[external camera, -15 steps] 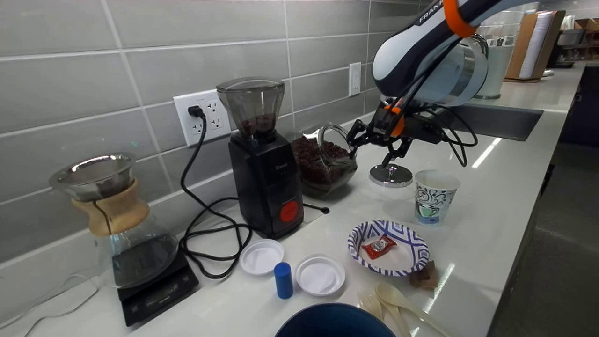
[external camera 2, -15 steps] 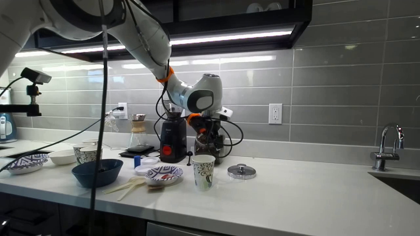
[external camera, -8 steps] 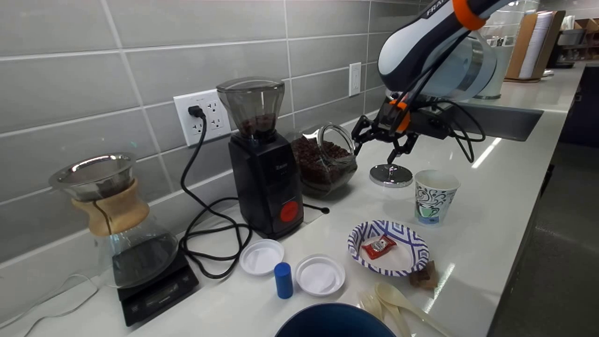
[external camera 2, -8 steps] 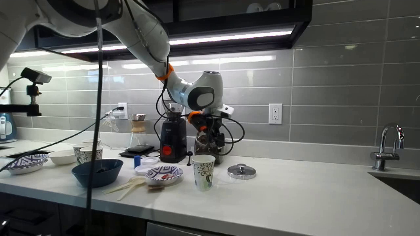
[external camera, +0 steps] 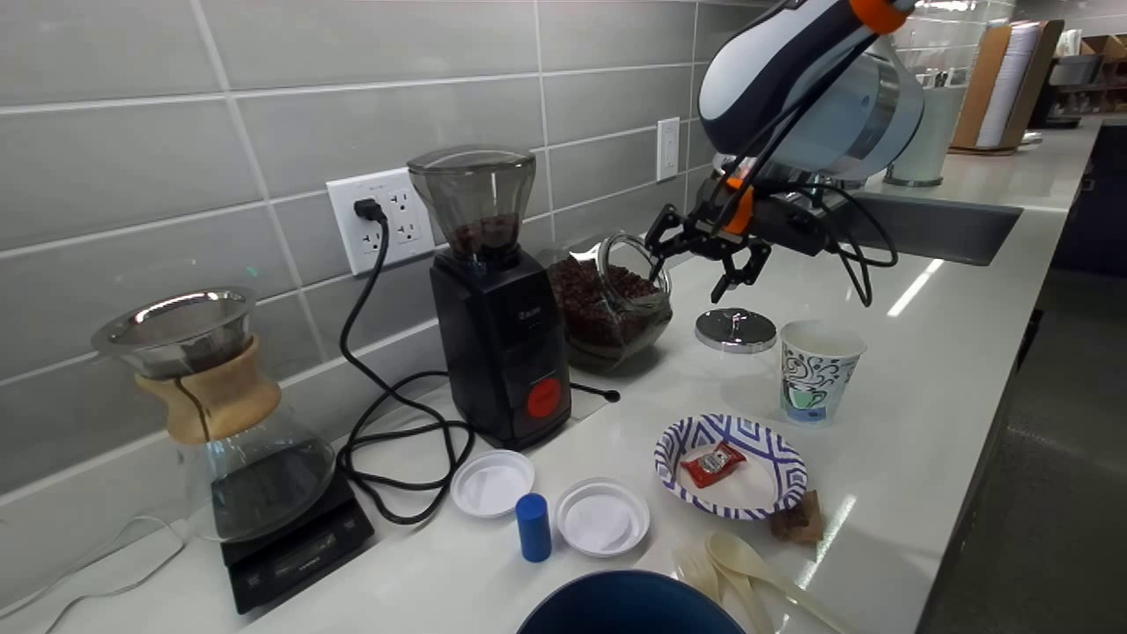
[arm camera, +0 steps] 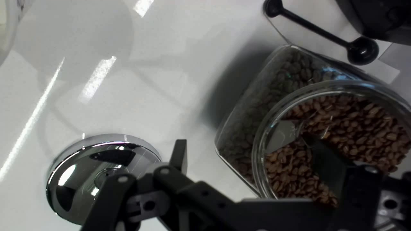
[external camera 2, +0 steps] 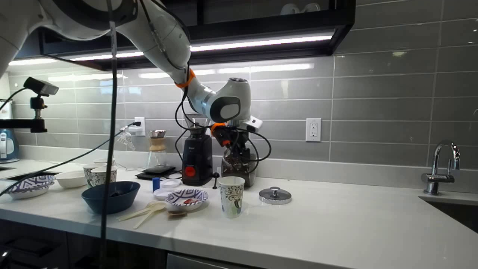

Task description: Use the silver spoon to remove some contents from the glass container and put them in the coffee cup

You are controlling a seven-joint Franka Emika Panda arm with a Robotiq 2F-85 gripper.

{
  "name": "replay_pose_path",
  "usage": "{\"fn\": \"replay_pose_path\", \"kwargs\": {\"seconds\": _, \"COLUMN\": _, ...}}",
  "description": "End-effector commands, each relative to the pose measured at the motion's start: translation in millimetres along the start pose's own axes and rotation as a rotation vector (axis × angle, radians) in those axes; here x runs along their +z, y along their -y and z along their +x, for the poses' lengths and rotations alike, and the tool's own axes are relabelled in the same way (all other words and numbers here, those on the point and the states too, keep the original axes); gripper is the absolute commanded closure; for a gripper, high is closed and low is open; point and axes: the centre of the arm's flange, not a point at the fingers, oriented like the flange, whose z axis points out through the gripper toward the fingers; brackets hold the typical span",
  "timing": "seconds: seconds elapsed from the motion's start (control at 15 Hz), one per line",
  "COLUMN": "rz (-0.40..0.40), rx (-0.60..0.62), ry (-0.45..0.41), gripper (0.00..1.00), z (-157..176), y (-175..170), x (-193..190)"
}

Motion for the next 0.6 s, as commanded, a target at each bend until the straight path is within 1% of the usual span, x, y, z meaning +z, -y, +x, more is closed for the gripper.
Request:
{"fn": "replay_pose_path", "kwargs": {"seconds": 0.0, "rz": 0.000, "rx": 0.003, "ry": 0.001, "gripper": 0.00, "z": 0, "y": 0, "x": 1}}
{"fn": "replay_pose_path", "kwargs": {"seconds": 0.13, "rz": 0.000, "rx": 0.007, "ry": 0.001, "gripper": 0.00, "z": 0, "y": 0, "x": 1}}
{"fn": "replay_pose_path", "kwargs": {"seconds": 0.2, "rz": 0.015, "rx": 0.035, "ry": 0.007, "gripper": 0.00, "z": 0, "y": 3, "x": 5}}
{"fn": "replay_pose_path", "kwargs": {"seconds": 0.4, "rz": 0.009, "rx": 0.068, "ry": 0.004, "gripper": 0.00, "z": 1, "y": 0, "x": 13}}
{"fn": "replay_pose_path", "kwargs": {"seconds": 0.53, "rz": 0.022, "rx": 0.084, "ry": 0.009, "gripper": 0.00, "z": 0, "y": -2, "x": 19}}
